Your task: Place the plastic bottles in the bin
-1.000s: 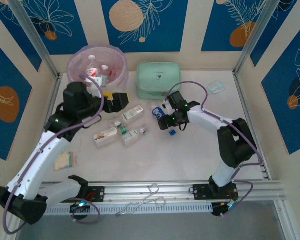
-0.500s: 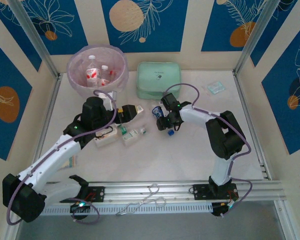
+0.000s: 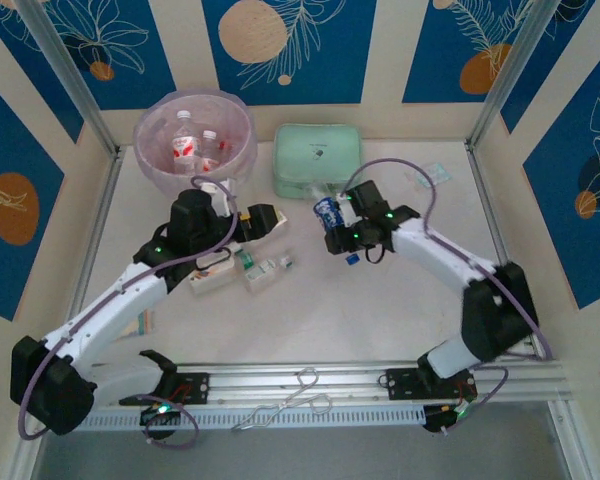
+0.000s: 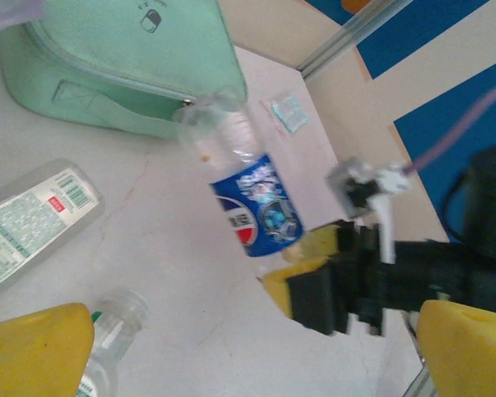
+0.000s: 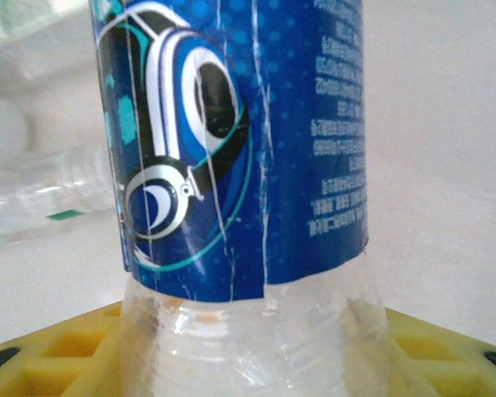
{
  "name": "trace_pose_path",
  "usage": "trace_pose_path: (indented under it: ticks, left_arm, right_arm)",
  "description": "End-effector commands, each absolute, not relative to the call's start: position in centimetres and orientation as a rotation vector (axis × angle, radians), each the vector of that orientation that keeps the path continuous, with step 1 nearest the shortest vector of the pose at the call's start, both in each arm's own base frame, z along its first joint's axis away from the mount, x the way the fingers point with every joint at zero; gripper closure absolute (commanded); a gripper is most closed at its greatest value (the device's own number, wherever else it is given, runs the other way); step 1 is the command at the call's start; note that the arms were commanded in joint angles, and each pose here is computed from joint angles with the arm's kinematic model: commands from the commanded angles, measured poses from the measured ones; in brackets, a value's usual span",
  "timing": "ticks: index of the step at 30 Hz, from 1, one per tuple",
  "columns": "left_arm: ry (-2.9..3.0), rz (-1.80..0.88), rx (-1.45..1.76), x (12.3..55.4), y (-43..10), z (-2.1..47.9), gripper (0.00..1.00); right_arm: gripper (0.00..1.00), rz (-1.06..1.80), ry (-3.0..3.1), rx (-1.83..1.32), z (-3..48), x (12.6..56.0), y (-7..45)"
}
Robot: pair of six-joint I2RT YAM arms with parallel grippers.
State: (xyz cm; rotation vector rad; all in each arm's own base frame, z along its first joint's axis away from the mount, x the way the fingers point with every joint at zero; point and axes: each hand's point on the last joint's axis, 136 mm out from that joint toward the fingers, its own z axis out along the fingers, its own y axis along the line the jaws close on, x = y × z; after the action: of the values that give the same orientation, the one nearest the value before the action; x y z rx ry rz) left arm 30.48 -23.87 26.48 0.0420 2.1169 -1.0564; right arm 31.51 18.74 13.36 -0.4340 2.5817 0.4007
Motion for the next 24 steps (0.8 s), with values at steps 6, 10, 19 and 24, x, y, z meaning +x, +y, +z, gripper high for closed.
trace_pose_path:
  ticks: [6,10,19,24]
  left_arm:
    - [1.997,-1.189,0.174,30.8,-30.1,30.6,0.01]
    - [1.974,-1.298,0.258,30.3,-34.4,31.2,0.01]
    - [1.981,-1.468,0.31,29.6,-41.0,29.6,0.01]
    - [2.005,-1.529,0.306,29.8,-43.1,28.5,0.11]
  right_arm:
    - [0.55,0.842,2.261,-0.138,20.4,26.2,17.1]
    - [0.58,1.052,2.086,-0.112,22.3,24.0,17.4]
    - [0.59,1.186,2.078,-0.124,21.0,21.7,18.6]
    - [0.6,1.184,2.092,-0.147,20.4,21.4,19.1]
